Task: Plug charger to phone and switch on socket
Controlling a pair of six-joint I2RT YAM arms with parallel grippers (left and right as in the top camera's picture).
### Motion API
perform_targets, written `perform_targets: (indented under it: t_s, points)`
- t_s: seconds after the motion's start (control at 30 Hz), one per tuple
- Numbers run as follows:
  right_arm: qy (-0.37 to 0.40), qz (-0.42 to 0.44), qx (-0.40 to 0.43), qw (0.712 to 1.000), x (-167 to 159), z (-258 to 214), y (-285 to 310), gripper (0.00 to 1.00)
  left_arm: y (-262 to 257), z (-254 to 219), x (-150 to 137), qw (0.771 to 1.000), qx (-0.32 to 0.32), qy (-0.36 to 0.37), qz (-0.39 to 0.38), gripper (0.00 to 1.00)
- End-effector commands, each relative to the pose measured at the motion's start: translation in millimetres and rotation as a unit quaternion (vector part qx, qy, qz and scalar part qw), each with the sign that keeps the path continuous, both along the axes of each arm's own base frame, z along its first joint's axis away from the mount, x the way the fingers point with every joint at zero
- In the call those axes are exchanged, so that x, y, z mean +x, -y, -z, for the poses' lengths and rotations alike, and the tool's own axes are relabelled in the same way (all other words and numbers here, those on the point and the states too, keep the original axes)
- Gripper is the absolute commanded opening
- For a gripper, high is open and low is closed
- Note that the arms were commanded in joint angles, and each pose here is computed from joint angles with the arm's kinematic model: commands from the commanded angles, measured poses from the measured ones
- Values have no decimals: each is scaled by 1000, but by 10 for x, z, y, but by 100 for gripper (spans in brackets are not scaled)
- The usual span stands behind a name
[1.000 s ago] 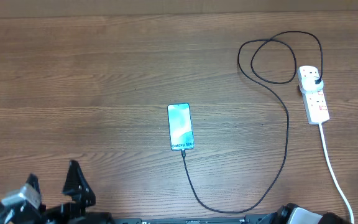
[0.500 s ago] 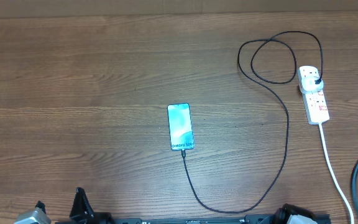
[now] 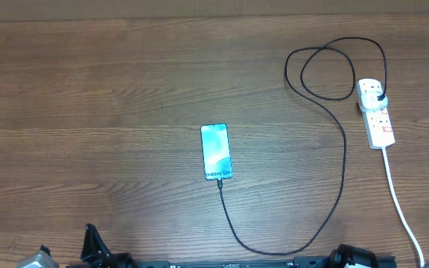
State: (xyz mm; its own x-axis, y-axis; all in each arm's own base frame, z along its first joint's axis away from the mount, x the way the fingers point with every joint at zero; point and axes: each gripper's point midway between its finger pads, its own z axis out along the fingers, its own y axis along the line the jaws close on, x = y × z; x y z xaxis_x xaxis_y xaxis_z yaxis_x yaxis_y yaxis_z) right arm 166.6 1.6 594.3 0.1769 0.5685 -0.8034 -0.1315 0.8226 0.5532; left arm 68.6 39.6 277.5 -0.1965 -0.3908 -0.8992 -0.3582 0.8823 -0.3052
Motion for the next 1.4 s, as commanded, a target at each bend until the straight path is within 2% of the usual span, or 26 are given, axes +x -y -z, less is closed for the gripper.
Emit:
perform_targets:
  t_s: [0.0,0.4,0.5,0.63,0.77,0.97,1.1,1.2,1.3,1.33,1.37]
  points:
    - [16,-13,-27,999,-88,-49,-82,10,-20,-20,-29,1000,-3,10,-10,100]
    - [70,-24,-47,996,-581,-177,-214,10,-20,-20,-29,1000,-3,10,-10,100]
    - [98,-12,-81,992,-828,-226,-255,11,-20,-20,-29,1000,-3,10,-10,100]
    - [120,1,-86,989,-1075,-240,-283,11,-20,-20,-29,1000,-3,10,-10,100]
    - [126,9,-88,988,-1155,-232,-292,11,-20,-20,-29,1000,-3,10,-10,100]
    - [137,-44,-78,987,-1256,-249,-326,14,-20,-20,-29,1000,-3,10,-10,100]
    - [162,-41,-82,983,-1436,-342,-240,26,-20,-20,-29,1000,-3,10,-10,100]
    - [176,-11,-68,982,-1517,-418,-116,45,-20,-20,-29,1000,-3,10,-10,100]
    - [183,23,-54,981,-1553,-458,8,91,-20,-20,-29,1000,-3,10,-10,100]
    - [186,27,-52,981,-1561,-471,23,100,-20,-20,-29,1000,-3,10,-10,100]
    - [187,31,-51,980,-1565,-480,37,100,-20,-20,-29,1000,-3,10,-10,100]
